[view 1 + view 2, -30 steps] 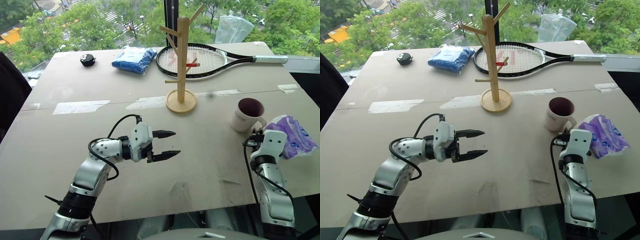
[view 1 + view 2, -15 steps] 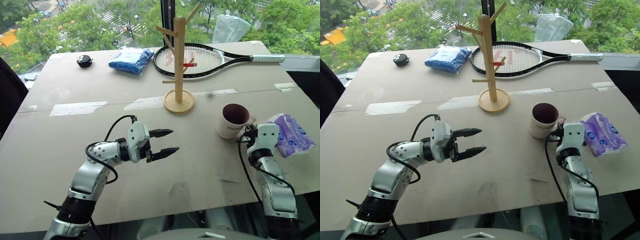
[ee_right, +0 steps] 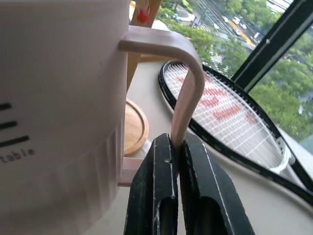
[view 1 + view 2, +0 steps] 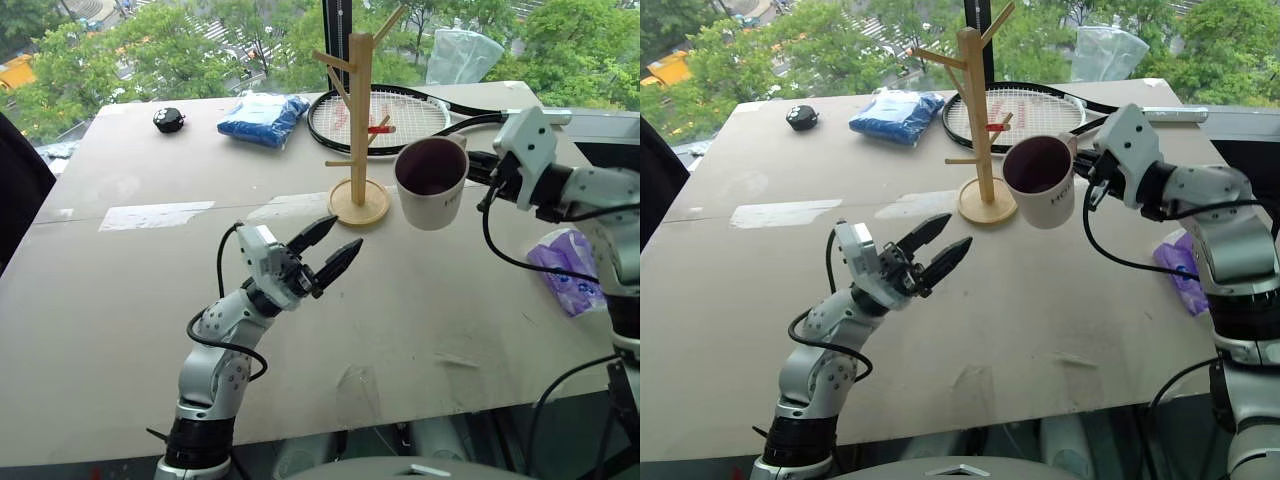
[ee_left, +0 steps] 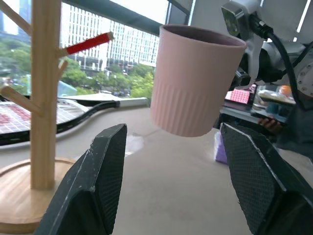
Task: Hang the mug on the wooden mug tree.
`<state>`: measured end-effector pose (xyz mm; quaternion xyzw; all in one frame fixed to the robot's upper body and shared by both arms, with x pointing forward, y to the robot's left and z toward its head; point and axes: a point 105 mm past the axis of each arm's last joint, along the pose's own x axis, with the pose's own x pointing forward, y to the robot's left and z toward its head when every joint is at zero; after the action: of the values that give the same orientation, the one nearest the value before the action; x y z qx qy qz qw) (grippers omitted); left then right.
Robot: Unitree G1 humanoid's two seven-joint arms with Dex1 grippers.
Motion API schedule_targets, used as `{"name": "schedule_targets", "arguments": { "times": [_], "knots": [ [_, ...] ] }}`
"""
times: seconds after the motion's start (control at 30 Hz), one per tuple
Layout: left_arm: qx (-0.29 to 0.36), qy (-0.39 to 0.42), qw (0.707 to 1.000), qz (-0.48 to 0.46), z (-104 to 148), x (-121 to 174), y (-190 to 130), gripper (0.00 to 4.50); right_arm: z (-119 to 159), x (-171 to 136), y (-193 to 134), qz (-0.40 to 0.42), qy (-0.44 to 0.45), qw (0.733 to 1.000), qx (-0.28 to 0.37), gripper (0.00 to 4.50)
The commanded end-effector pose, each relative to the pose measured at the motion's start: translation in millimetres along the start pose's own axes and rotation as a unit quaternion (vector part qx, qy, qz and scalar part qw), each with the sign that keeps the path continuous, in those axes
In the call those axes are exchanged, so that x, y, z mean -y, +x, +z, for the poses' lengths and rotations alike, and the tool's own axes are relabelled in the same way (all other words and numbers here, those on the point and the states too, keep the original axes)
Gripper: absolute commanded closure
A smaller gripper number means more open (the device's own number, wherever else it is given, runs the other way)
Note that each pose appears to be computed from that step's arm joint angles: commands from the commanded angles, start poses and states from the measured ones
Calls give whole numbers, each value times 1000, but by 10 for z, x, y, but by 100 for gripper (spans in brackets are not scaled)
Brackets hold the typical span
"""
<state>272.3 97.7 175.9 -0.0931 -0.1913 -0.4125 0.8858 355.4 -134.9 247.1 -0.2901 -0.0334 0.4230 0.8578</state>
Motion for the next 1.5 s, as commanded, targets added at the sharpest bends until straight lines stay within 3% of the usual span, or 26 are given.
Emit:
{"name": "schedule_targets", "arguments": {
  "times": [0.03, 0.27, 0.67, 0.8, 0.83, 0.87, 0.9, 0.93, 1.13, 1.37, 1.5],
  "knots": [
    [52, 52, 996, 43, 202, -8, 40, 136, 173, 74, 93, 50, -24, 998, -10, 448],
    [63, 100, 990, 76, 224, 4, 86, 136, 320, 257, 335, 78, -67, 994, -24, 448],
    [64, 102, 990, 78, 188, 39, 115, 136, 559, 359, 657, 82, -113, 990, -7, 448],
    [64, 106, 989, 80, 204, 3, 102, 136, 556, 365, 668, 79, -109, 991, -6, 327],
    [64, 106, 989, 80, 207, -6, 96, 136, 565, 402, 666, 65, -102, 993, -1, 277],
    [63, 107, 989, 81, 208, -12, 92, 136, 570, 437, 658, 54, -97, 994, 2, 254],
    [63, 107, 989, 81, 207, -15, 90, 136, 572, 468, 644, 46, -92, 995, 4, 192],
    [61, 107, 989, 81, 202, -15, 89, 136, 569, 499, 621, 39, -87, 995, 7, 165],
    [-20, 92, 994, 62, -98, 34, 18, 136, 309, 692, 242, -35, 9, 998, 42, 165],
    [-168, 79, 979, 78, -537, -105, -313, 136, -255, 23, 21, -43, 71, 995, 56, 165],
    [-230, 77, 967, 74, -666, -123, -563, 136, -634, -575, 0, -73, 177, 979, 66, 165]
  ]
}}
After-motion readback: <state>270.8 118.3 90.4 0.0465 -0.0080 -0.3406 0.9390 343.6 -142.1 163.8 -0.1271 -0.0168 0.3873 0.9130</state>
